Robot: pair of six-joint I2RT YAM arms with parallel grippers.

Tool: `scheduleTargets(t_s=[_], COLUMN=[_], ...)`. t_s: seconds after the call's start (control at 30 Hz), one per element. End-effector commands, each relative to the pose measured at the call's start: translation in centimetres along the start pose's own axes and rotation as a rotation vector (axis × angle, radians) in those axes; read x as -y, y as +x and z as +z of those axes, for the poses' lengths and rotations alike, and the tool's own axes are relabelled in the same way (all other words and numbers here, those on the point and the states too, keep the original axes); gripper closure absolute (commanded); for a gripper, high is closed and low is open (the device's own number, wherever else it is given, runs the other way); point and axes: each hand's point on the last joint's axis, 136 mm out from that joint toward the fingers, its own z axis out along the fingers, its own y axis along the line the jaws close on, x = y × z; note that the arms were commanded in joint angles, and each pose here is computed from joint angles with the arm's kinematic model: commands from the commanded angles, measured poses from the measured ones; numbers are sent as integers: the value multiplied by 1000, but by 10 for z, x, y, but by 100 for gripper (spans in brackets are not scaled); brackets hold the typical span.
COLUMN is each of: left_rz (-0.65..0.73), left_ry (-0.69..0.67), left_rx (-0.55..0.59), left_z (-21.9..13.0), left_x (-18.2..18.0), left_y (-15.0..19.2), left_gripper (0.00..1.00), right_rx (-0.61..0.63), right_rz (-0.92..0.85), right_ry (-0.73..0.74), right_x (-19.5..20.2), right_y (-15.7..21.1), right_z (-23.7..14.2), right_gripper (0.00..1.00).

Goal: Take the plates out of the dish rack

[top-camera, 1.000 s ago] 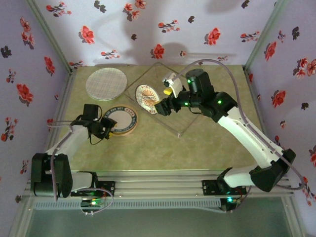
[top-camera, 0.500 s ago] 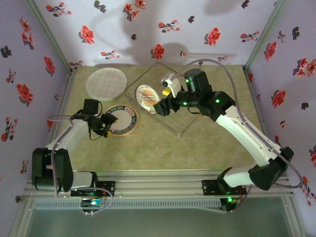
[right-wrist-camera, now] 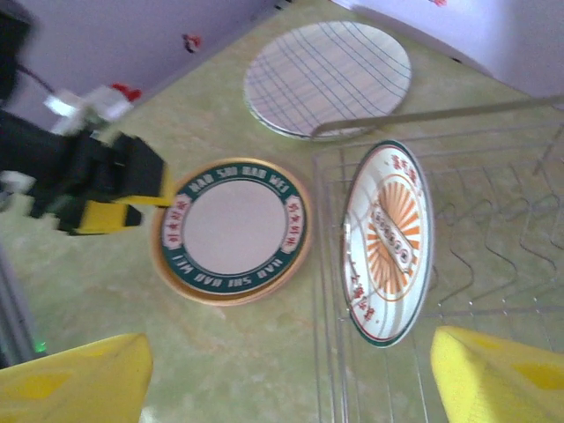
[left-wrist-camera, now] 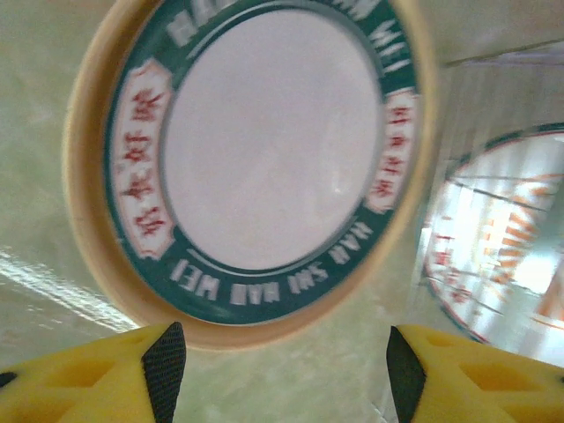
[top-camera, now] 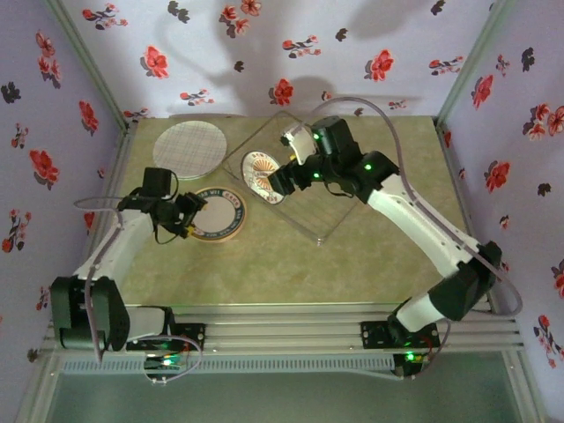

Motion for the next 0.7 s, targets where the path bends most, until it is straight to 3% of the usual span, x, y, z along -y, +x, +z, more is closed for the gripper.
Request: scheduleTargets(t_s=[0.0,0.27,0.47,0.67], left_rz=[117,466,558,567], left_ry=[133,544,649,680], left_rx=[93,382,511,529], left_z=[-40,-157,-213,-228], left_x=[43,144,164,173], left_y=[-7,9,14,16], left_gripper=[35,37,38,38], right_rx=[-57,-187,-285,-317], right_rz=[85,200,205,171], right_ry=[85,72,94,89], right_x=[22,53,73,86], right_y=[7,31,55,66], right_z=[17,71,100,117], right_gripper=[17,19,24,31])
